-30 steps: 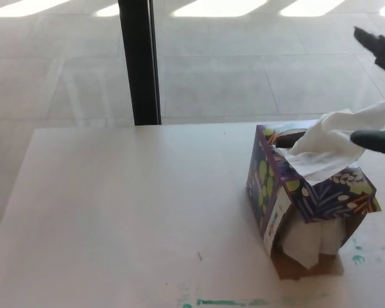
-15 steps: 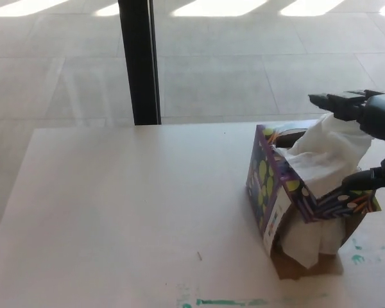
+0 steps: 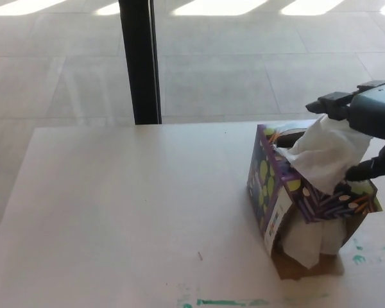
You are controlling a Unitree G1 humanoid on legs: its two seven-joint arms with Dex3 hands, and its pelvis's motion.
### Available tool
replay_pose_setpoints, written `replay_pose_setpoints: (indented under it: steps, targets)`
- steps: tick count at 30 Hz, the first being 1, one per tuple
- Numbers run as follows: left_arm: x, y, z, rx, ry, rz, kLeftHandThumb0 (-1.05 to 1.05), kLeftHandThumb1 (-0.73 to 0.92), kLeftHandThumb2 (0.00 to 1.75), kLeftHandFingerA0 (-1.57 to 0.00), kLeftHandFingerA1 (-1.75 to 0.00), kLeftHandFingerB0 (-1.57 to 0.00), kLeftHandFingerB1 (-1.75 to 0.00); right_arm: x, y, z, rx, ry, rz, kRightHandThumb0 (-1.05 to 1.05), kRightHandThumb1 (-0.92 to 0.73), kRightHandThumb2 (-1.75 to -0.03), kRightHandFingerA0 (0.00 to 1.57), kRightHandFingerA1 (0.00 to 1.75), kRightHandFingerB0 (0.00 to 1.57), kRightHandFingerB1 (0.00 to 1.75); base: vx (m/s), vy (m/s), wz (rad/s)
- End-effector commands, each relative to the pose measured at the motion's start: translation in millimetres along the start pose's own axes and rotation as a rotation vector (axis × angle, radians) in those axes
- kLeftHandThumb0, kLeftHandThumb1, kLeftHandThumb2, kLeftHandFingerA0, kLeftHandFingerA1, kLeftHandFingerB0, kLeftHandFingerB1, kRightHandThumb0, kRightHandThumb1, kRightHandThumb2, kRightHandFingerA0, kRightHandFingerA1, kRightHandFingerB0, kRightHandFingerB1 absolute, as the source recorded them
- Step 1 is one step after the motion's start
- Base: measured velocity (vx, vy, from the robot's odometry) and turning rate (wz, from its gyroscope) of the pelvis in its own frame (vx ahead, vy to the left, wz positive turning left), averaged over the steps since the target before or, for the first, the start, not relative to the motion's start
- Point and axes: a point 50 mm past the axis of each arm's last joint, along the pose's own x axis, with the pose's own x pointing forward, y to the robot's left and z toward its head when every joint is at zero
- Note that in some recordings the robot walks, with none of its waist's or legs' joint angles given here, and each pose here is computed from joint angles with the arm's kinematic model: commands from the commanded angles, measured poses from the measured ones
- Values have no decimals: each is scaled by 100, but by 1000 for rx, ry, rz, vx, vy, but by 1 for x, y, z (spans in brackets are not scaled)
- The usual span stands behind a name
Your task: The robot uses its right hand to pull out a tissue from the tissue box kept in the middle of the desk and put it on the right side
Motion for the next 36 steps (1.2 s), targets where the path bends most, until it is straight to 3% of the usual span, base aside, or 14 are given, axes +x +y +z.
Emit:
replay_pose_setpoints:
  steps: [1, 4, 5, 7, 13, 14, 15, 19, 21, 23, 24, 28, 35, 36]
  targets:
    - [-2, 7, -1, 25, -11, 10, -84, 89, 105, -80, -109, -55, -98, 1, -1, 10, -171, -51, -230, -31, -68, -65, 86, 146, 47, 37, 0, 0, 0]
    - [-3, 7, -3, 24, -4, 15, -83, 89, 104, -81, -109, -55, -97, 0, 2, 12, -177, -96, -320, -28, -63, -62, 93, 172, 74, 57, 0, 0, 0]
    - [-2, 6, -2, 11, -8, 11, -84, 89, 104, -76, -107, -55, -98, -1, 2, 13, -212, -116, -382, -35, -42, -87, 122, 138, 84, 79, 0, 0, 0]
    - [-2, 6, -2, 10, -9, 11, -85, 89, 103, -76, -108, -55, -98, -1, 3, 13, -201, -125, -391, -37, -61, -61, 90, 172, 88, 79, 0, 0, 0]
    - [-3, 6, -3, 28, -7, 10, -83, 90, 104, -81, -108, -56, -97, -5, 13, 14, -214, -140, -400, -35, -62, -63, 91, 169, 88, 75, 0, 0, 0]
    - [-3, 6, -3, 26, -6, 12, -83, 90, 103, -77, -107, -56, -97, -6, 14, 12, -205, -138, -394, -34, -44, -90, 118, 134, 82, 82, 0, 0, 0]
    - [-3, 6, -2, 15, -9, 10, -87, 88, 103, -78, -108, -56, -98, -6, 14, 10, -194, -138, -399, -32, -61, -63, 90, 166, 88, 73, 0, 0, 0]
    - [-3, 7, -2, 15, -16, 13, -87, 88, 103, -78, -108, -56, -98, -6, 16, 7, -201, -139, -421, -32, -58, -61, 90, 168, 88, 70, 0, 0, 0]
    - [-3, 7, -4, 32, -11, 12, -86, 89, 103, -79, -107, -55, -97, -7, 20, 5, -192, -159, -442, -31, -61, -61, 91, 170, 86, 99, 0, 0, 0]
    - [-3, 7, -4, 17, -6, 12, -83, 89, 104, -79, -107, -55, -96, -9, 21, 1, -186, -157, -423, -36, -50, -95, 120, 133, 86, 105, 0, 0, 0]
    - [-3, 6, -4, 12, -5, 10, -83, 89, 104, -81, -109, -56, -97, -9, 21, 0, -174, -151, -422, -30, -65, -68, 95, 170, 85, 107, 0, 0, 0]
    - [-3, 6, -4, 17, -7, 9, -83, 89, 105, -80, -108, -56, -97, -11, 18, -5, -121, -133, -446, -28, -61, -80, 90, 174, 73, 148, 0, 0, 0]
    - [-3, 6, -3, 3, -12, 12, -85, 89, 103, -80, -110, -57, -98, -16, -9, -23, 103, 2, -750, -27, -46, -119, 123, 137, 94, 117, 0, 0, 0]
    - [-3, 6, -3, 5, -7, 11, -82, 91, 102, -79, -108, -56, -97, -18, -16, -31, 144, 45, -814, -21, -45, -130, 94, 175, 77, 146, 0, 0, 0]
